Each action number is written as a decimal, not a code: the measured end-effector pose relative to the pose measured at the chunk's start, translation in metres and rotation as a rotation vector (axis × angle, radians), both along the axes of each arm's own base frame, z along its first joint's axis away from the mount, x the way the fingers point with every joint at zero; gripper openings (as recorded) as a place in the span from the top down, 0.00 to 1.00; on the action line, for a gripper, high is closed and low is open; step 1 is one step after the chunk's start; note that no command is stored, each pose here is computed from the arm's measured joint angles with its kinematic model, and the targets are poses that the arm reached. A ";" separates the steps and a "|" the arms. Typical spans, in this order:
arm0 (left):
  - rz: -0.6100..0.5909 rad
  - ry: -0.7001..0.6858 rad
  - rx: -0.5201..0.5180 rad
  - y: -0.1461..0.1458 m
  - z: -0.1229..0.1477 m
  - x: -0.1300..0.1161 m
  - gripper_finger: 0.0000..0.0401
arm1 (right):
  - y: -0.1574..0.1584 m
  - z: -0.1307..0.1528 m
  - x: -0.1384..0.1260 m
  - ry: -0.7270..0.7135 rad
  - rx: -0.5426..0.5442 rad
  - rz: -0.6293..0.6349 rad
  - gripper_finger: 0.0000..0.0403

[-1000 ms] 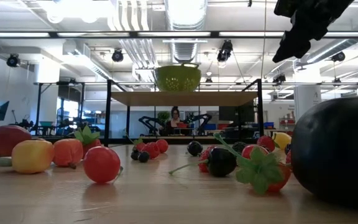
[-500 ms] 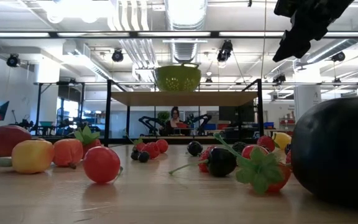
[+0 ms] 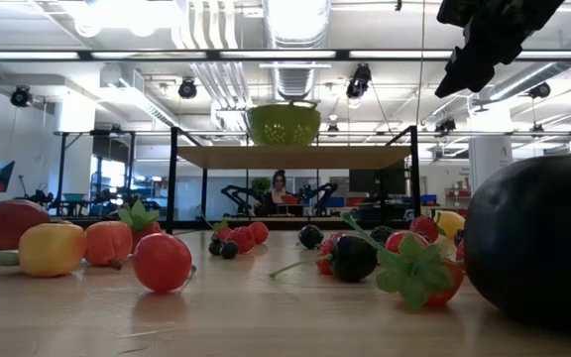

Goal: Pick & Place Fruit
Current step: Put the mango into the green colander on the shelf

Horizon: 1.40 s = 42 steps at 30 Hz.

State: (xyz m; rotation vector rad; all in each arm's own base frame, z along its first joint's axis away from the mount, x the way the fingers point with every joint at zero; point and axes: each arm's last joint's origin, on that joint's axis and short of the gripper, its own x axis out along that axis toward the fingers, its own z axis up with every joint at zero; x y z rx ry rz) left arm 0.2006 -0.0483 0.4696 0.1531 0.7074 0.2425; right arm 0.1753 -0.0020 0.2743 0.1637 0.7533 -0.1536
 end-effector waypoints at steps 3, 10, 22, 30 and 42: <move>-0.003 -0.024 -0.005 0.003 -0.015 -0.009 0.64 | 0.000 0.000 0.000 0.001 -0.003 0.003 0.76; -0.015 -0.069 -0.007 0.008 -0.055 -0.026 0.64 | 0.000 0.000 0.000 0.001 -0.006 0.004 0.78; -0.028 -0.190 -0.026 0.013 -0.125 -0.040 0.64 | -0.005 0.000 -0.001 0.000 -0.074 -0.151 0.66; -0.032 -0.276 -0.039 0.013 -0.166 -0.041 0.64 | -0.011 -0.005 -0.002 0.049 -0.058 -0.238 0.53; -0.051 -0.436 -0.044 0.012 -0.216 -0.038 0.64 | -0.027 -0.039 0.019 0.304 -0.082 -0.281 0.37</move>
